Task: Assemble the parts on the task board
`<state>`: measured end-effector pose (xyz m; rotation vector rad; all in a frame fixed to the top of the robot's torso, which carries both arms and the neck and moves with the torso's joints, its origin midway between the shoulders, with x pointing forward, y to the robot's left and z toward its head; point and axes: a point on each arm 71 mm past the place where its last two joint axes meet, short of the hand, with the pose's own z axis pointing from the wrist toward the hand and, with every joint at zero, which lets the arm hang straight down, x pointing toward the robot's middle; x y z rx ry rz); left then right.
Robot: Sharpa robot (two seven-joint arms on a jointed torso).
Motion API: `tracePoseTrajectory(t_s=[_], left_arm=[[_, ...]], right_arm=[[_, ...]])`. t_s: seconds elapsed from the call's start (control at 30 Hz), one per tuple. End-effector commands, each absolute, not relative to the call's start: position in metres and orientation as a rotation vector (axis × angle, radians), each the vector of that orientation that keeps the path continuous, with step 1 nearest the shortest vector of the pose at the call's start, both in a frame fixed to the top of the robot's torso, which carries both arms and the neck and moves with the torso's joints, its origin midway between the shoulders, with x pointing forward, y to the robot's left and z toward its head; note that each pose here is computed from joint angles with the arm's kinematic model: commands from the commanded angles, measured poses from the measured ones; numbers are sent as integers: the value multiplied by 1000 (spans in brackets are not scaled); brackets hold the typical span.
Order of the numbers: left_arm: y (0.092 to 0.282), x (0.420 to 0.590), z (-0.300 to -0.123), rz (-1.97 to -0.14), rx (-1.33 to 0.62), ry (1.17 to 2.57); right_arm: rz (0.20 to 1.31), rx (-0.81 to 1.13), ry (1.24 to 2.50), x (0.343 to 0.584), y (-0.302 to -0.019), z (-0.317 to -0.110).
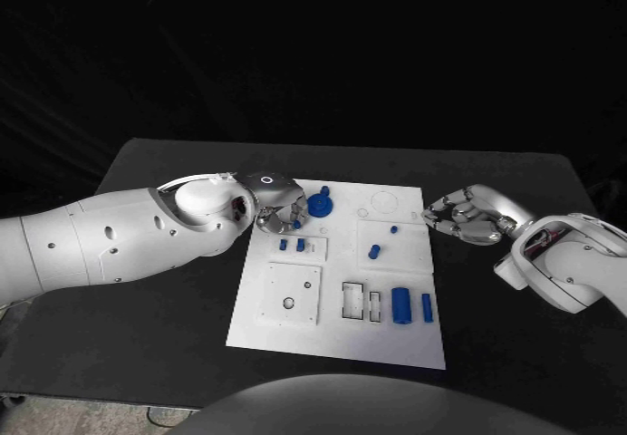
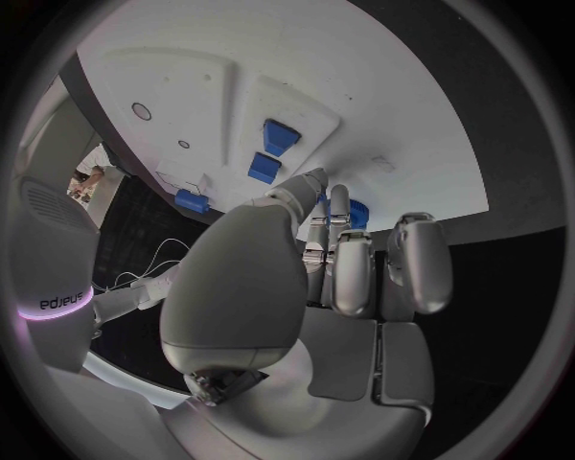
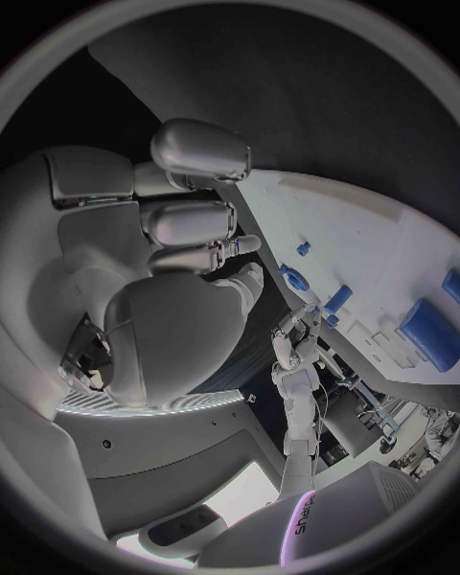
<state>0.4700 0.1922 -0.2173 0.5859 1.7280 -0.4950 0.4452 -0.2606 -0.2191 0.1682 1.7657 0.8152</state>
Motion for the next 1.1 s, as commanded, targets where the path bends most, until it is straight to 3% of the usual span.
tracePoseTrajectory(t_s=[0.03,0.67,0.93,1.1], left_arm=[[192,470,-221,-481,589,1762],[202,473,-222,-459,564,1741],[223,477,-213,-451,478,1638],[248,472,-205,-474,396,1583]], right_arm=[[817,166,1780,445,-260,-220],[816,168,1774,445,-260,-220],[831,158,1698,446,-260,-211],[822,75,1655,450,-254,-189]])
